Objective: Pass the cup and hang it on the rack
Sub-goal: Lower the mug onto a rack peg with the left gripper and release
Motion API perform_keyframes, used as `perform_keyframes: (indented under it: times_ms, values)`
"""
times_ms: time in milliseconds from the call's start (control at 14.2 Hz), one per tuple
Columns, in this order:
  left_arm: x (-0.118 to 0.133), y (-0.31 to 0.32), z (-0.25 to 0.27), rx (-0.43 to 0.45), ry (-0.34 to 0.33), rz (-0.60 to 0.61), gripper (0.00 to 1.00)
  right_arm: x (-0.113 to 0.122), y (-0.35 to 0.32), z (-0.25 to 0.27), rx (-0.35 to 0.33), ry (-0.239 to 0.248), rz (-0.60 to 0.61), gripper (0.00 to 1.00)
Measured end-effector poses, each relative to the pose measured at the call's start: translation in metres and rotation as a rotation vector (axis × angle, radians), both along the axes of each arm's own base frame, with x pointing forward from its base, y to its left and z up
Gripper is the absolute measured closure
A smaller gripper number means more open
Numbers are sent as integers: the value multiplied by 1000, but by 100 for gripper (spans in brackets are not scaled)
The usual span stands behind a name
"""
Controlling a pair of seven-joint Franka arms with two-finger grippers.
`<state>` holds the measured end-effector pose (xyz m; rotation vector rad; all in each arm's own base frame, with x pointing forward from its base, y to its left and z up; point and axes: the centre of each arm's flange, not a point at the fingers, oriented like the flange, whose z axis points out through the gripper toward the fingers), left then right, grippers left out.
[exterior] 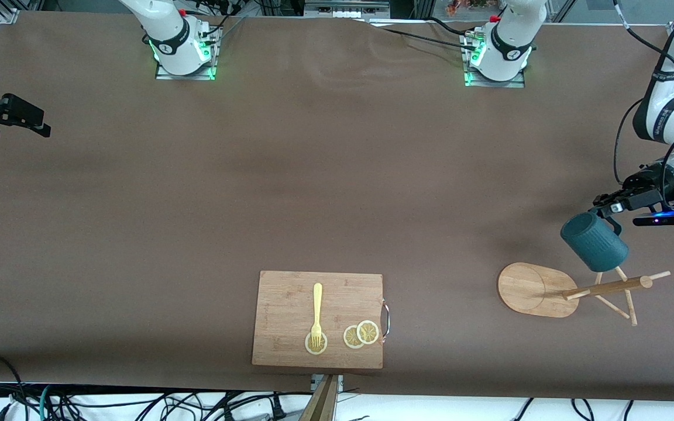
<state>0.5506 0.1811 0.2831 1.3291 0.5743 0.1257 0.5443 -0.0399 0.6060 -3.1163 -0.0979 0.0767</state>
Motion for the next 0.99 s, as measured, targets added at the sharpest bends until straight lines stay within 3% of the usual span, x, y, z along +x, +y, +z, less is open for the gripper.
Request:
perform_keyframes:
  times_ms: [988]
  values:
    - [18, 31, -45, -67, 8, 57, 79, 0, 0, 0, 0, 0, 0, 0]
